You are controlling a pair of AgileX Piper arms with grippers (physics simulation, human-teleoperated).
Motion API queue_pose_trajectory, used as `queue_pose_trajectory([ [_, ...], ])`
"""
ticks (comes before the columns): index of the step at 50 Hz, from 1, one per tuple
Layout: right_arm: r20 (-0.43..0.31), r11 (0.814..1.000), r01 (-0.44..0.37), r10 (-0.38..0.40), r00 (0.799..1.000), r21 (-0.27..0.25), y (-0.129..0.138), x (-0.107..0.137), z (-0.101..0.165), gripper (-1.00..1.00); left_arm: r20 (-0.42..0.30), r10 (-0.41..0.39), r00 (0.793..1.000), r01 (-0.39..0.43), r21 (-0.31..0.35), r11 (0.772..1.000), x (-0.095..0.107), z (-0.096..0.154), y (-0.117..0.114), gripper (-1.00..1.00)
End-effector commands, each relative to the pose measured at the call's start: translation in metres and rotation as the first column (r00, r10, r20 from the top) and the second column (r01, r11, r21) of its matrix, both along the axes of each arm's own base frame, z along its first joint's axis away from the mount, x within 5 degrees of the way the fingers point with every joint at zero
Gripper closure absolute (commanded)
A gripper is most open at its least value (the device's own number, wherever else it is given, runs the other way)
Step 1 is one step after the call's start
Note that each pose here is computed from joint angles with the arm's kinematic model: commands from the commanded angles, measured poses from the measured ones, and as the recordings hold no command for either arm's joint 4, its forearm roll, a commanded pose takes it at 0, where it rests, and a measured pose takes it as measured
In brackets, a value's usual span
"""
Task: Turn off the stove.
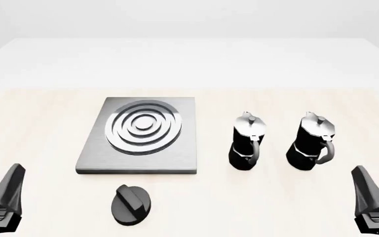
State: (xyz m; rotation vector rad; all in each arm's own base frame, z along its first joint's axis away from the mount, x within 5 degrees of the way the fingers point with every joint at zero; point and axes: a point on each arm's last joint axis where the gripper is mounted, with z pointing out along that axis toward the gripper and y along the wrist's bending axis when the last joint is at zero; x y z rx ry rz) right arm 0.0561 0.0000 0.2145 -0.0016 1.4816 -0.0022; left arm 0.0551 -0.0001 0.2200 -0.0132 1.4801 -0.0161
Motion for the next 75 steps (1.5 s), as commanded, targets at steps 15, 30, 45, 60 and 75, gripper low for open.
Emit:
queue_pose_trajectory([
  [15,-0.003,1.0,-0.004,0.004,1.0,-0.003,0.0,0.0,0.0,-1.0,-0.008,0.0,1.0,0.001,0.029,1.0,0.002,-0.005,0.0,-1.0],
  [30,0.0,1.0,-0.006,0.006,1.0,-0.003,0.0,0.0,0.0,-1.0,-0.11,0.003,0.994,-0.009,-0.053,0.999,0.032,0.026,0.001,-1.0],
  [45,-0.002,1.0,-0.008,0.008,1.0,-0.004,0.0,0.003,0.001,-1.0,-0.38,-0.126,0.916,0.035,-0.237,0.971,0.067,0.042,-0.014,-1.0],
  [60,-0.001,1.0,-0.013,0.013,1.0,-0.001,0.001,0.001,0.0,-1.0,-0.558,-0.159,0.814,-0.032,-0.318,0.948,0.087,0.045,-0.022,-1.0],
  [75,-0.003,1.0,-0.021,0.021,1.0,0.0,0.001,0.0,0.0,-1.0,-0.66,-0.29,0.693,0.071,-0.337,0.939,0.091,0.044,-0.053,-1.0],
])
